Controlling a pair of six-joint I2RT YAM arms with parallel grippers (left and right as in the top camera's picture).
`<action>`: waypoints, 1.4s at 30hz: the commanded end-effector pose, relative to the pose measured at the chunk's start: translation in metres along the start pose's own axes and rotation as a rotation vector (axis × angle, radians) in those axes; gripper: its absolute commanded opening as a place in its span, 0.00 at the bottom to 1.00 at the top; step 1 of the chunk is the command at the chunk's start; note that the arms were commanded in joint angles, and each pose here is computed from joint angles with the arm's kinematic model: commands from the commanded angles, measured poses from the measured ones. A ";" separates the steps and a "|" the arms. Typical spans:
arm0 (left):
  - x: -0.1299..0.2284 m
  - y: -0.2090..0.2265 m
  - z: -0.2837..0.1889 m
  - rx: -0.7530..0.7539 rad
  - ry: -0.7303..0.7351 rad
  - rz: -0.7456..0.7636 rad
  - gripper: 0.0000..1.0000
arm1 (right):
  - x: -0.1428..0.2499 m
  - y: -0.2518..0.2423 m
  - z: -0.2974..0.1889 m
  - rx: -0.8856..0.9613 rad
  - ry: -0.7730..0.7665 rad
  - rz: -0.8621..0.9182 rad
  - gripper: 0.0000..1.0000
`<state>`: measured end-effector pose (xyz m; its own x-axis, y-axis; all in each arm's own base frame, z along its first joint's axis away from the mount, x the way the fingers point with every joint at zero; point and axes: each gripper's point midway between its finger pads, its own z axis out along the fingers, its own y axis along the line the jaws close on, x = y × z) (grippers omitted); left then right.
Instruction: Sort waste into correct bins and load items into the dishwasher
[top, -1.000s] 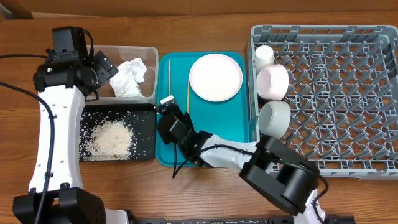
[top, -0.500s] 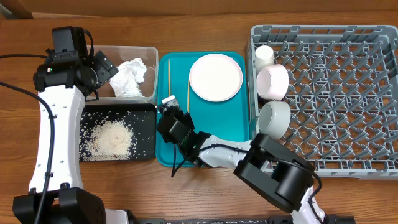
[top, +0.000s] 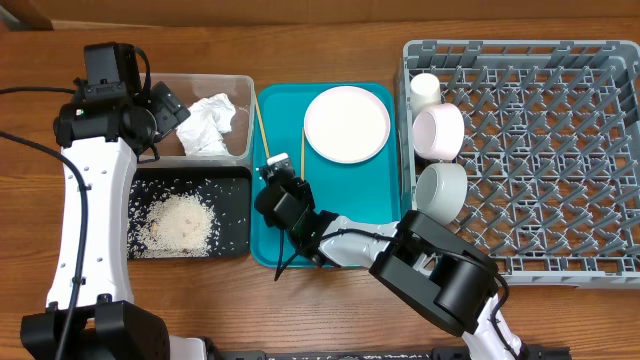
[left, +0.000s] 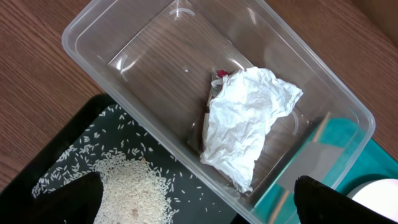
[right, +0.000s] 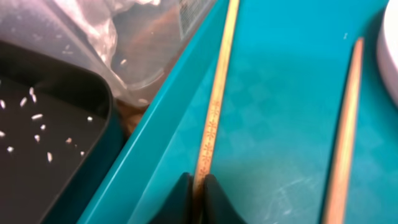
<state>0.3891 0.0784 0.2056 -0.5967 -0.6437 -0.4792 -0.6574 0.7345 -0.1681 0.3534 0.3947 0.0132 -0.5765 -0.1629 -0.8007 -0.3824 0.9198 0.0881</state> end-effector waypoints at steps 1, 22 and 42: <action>-0.003 -0.001 -0.001 0.005 -0.003 -0.017 1.00 | -0.021 0.002 -0.007 -0.005 -0.035 0.001 0.04; -0.003 -0.001 -0.001 0.005 -0.003 -0.017 1.00 | -0.095 -0.001 -0.090 -0.054 -0.071 0.059 0.33; -0.003 -0.001 -0.001 0.005 -0.003 -0.017 1.00 | -0.048 -0.021 0.003 -0.021 -0.099 0.416 0.34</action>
<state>0.3891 0.0784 0.2056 -0.5966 -0.6437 -0.4794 -0.6576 0.7345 -0.1678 0.3877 0.3797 0.0531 -0.6140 0.2169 -0.7590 -0.1672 0.9040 0.3935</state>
